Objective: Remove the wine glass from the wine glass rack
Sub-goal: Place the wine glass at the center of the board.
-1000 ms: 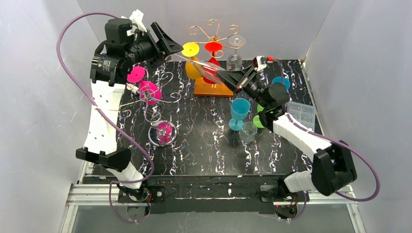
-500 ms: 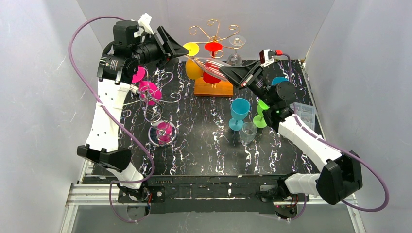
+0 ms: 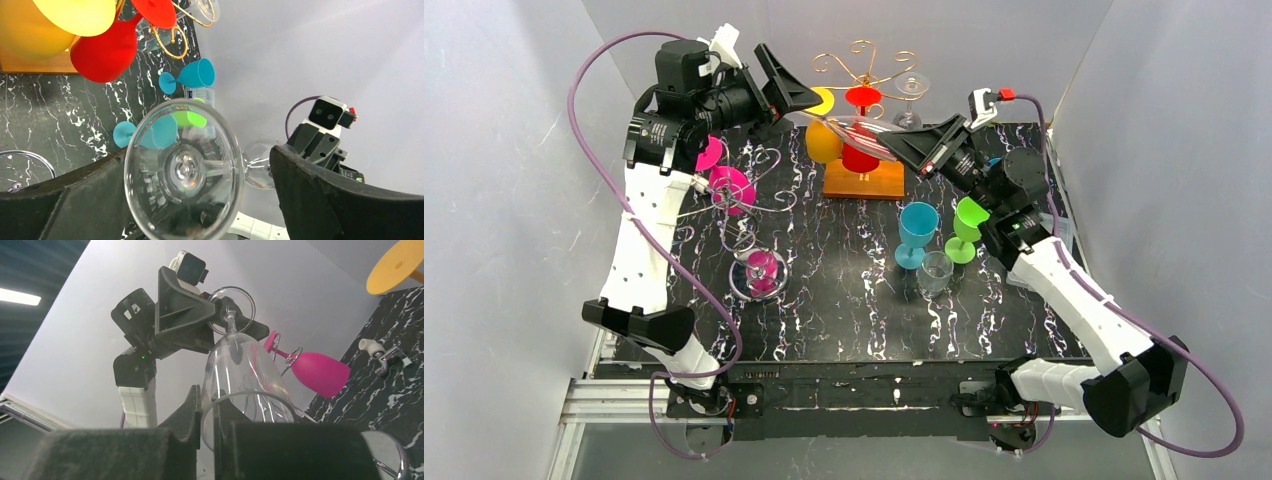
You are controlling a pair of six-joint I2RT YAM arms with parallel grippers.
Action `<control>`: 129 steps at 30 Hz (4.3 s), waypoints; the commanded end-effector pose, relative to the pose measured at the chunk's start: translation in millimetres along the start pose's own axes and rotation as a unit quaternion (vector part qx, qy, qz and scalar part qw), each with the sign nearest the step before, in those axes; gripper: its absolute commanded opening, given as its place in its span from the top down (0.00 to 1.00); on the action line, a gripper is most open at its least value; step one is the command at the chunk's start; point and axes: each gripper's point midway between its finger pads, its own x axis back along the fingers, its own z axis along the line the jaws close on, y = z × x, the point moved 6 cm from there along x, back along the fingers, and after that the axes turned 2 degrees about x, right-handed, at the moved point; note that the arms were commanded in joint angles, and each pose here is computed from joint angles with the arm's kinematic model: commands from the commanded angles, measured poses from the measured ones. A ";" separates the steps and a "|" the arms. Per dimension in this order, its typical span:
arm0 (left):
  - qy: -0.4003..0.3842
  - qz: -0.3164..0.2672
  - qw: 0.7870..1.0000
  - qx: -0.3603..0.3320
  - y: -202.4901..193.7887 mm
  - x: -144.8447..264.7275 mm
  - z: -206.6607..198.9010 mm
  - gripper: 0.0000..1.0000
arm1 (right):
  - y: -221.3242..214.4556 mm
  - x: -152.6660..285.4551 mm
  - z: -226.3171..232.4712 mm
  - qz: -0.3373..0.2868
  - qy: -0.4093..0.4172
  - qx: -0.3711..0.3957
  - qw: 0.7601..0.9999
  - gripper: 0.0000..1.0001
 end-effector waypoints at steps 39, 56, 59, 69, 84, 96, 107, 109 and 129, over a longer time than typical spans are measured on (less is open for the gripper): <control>0.045 -0.071 0.984 -0.159 -25.1 94.4 -17.0 0.02 | -25.9 59.1 -28.9 0.281 -0.360 0.132 0.880 0.99; 0.108 -0.065 0.977 -0.171 -35.9 98.9 11.7 0.02 | -109.4 94.8 -82.5 0.428 -0.511 0.240 0.706 0.99; 0.114 -0.065 0.976 -0.174 -36.3 99.4 14.1 0.02 | -112.3 97.8 -95.7 0.429 -0.528 0.264 0.684 0.99; 0.128 -0.063 0.974 -0.178 -37.7 101.1 18.9 0.02 | -128.1 98.8 -122.0 0.439 -0.527 0.267 0.677 0.99; 0.140 -0.052 0.973 -0.175 -39.1 94.7 27.7 0.02 | -128.9 103.7 -121.1 0.429 -0.525 0.263 0.686 0.61; 0.171 -0.039 0.967 -0.186 -39.2 89.6 40.9 0.02 | -106.8 94.1 -89.9 0.402 -0.516 0.280 0.703 0.38; 0.276 -0.080 0.933 -0.214 -23.4 99.1 64.9 0.02 | -97.2 95.1 -71.8 0.390 -0.509 0.279 0.714 0.33; 0.300 -0.088 0.924 -0.220 -18.0 99.8 69.7 0.02 | -94.9 95.6 -67.9 0.387 -0.508 0.280 0.717 0.30; 0.455 -0.122 0.856 -0.216 39.0 96.4 100.8 0.02 | -61.4 86.6 -17.2 0.319 -0.468 0.303 0.766 0.01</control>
